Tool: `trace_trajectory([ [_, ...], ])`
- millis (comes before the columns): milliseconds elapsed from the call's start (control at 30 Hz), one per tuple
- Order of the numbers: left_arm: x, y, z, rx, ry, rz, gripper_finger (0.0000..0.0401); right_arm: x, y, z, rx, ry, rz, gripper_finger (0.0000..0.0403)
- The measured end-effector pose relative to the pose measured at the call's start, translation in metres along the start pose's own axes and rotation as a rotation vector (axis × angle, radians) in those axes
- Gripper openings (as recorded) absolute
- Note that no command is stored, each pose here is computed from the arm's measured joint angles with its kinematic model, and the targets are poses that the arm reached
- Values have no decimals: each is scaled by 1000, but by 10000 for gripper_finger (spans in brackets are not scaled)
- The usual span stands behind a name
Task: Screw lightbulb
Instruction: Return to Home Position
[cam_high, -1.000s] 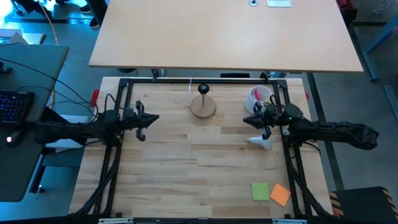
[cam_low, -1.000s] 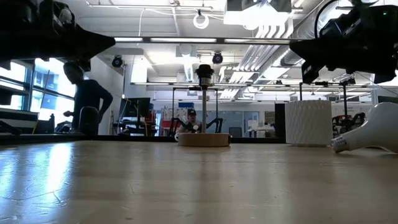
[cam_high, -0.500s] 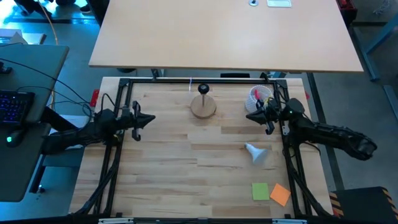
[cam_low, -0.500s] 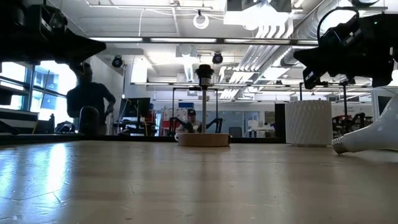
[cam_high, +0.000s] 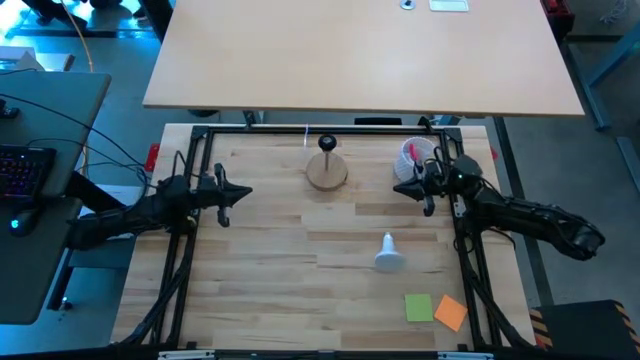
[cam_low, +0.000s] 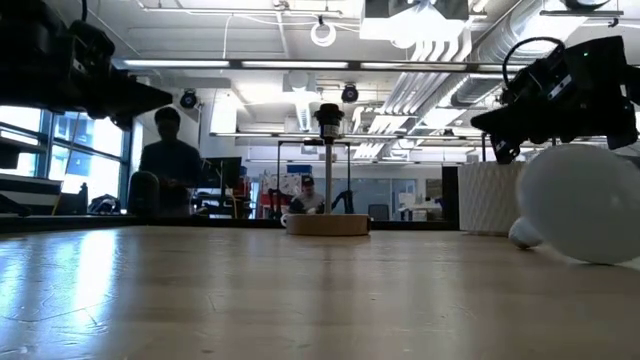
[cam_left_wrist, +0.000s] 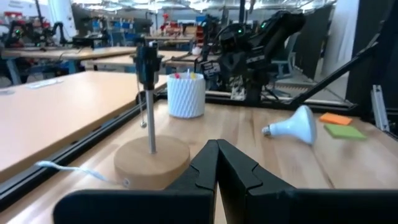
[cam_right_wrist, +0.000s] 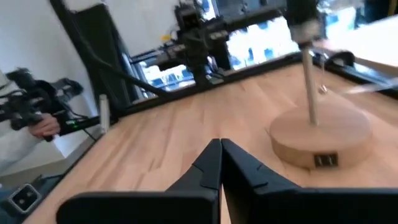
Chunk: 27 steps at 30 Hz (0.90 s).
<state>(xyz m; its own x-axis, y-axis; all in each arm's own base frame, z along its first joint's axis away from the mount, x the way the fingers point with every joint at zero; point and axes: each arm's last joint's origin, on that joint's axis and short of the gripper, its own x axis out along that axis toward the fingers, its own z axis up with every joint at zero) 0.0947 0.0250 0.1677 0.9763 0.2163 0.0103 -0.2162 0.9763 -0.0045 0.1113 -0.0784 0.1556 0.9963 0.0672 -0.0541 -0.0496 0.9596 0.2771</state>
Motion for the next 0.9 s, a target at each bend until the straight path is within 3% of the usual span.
trace_trajectory([
  [167, 1, 0, -2, 18, 21, 13, 0, -1, -6, -8, 128, 38, -152, 0],
  [267, 1, 1, -2, 17, 22, 17, 0, -1, -7, -13, 176, 73, -176, 0],
  [367, 1, 2, 1, -102, -9, 62, 0, -2, -7, -17, 209, 107, -186, 0],
  [433, 0, 8, 6, -281, -94, 254, 0, -2, -7, -20, 231, 129, -192, 0],
  [533, -5, 19, 7, -525, -261, 684, 0, 0, -4, -25, 255, 170, -176, 0],
  [600, -11, 24, 7, -599, -375, 913, 0, 2, -2, -26, 259, 189, -154, 0],
  [667, -15, 26, 6, -605, -429, 1073, 0, 2, 0, -29, 272, 212, -144, 0],
  [767, -18, 28, 6, -596, -469, 1186, 0, 3, 1, -31, 281, 231, -136, 0],
  [900, -18, 28, 6, -596, -468, 1186, 0, 6, 11, -31, 262, 250, -75, 0],
])
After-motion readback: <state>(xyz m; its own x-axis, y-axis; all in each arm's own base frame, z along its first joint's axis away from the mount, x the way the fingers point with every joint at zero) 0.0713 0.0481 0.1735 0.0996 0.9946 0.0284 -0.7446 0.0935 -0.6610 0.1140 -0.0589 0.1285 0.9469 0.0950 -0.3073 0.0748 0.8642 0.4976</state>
